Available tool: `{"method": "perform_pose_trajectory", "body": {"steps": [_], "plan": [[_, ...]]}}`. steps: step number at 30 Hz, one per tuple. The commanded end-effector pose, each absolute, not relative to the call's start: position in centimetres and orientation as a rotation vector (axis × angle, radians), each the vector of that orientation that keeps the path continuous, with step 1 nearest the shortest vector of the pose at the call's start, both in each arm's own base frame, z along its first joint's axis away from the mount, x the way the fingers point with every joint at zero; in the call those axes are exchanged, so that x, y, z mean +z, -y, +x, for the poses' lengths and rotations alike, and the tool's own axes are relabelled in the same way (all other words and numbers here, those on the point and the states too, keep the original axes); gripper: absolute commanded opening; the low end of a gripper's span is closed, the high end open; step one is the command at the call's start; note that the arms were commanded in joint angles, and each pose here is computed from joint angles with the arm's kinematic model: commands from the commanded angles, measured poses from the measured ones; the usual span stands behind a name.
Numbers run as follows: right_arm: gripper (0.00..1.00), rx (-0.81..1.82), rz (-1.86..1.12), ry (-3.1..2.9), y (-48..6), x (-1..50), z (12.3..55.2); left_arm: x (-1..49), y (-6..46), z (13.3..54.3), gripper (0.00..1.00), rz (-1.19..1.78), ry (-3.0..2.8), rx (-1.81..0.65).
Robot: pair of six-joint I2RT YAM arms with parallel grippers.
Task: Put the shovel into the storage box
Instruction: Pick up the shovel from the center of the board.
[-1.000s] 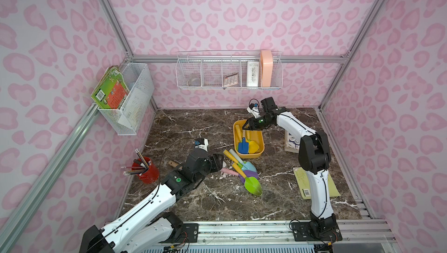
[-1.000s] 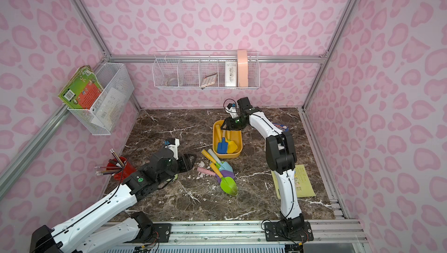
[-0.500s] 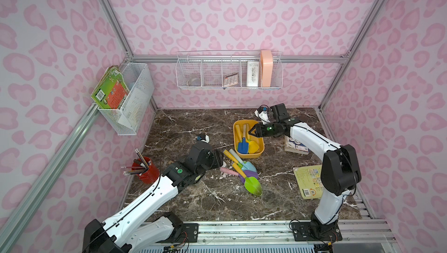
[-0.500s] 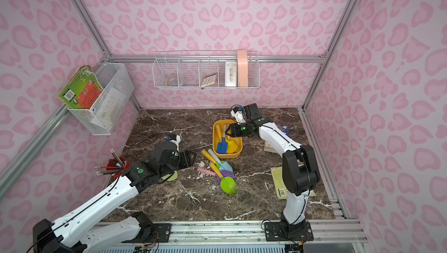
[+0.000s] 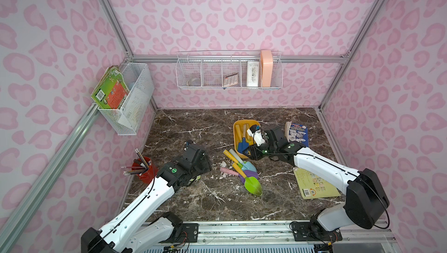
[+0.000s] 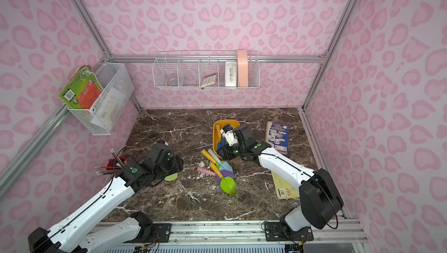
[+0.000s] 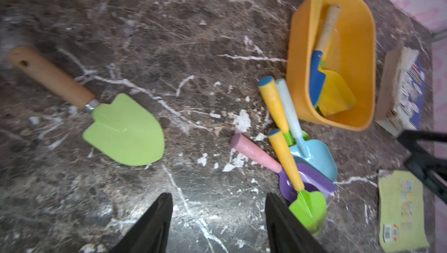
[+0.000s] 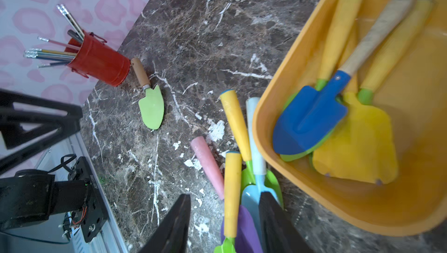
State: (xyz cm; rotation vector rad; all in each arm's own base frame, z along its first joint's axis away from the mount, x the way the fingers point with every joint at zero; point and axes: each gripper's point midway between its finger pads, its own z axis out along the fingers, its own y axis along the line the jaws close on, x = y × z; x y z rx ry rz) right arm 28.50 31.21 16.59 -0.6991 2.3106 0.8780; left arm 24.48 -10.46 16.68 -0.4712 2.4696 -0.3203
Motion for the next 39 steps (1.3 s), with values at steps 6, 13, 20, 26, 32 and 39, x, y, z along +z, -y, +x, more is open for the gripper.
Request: {"method": "perform_pose_trajectory", "body": {"steps": [6,13,20,26,32,39], "plan": [[0.48,0.907,-0.663,-2.269,-32.8,15.7,26.2,14.8,2.2,24.2,0.6,-0.87,-2.436,-0.011],[0.48,0.89,-0.595,-2.271,-31.1,15.3,25.1,12.0,-0.1,26.7,0.59,-1.063,-2.418,0.069],[0.48,0.87,-0.549,-2.236,-29.5,16.5,24.5,7.9,-1.0,28.4,0.57,-1.21,-2.46,0.071],[0.48,0.858,-0.523,-2.238,-28.9,16.5,24.5,5.8,-1.2,29.2,0.54,-1.262,-2.486,0.116],[0.48,0.863,-0.509,-2.233,-28.6,16.6,24.5,4.6,-2.3,29.1,0.53,-1.285,-2.483,0.197],[0.47,0.867,-0.502,-2.221,-28.5,17.0,24.5,3.1,-2.5,29.5,0.49,-1.286,-2.509,0.218]]}}
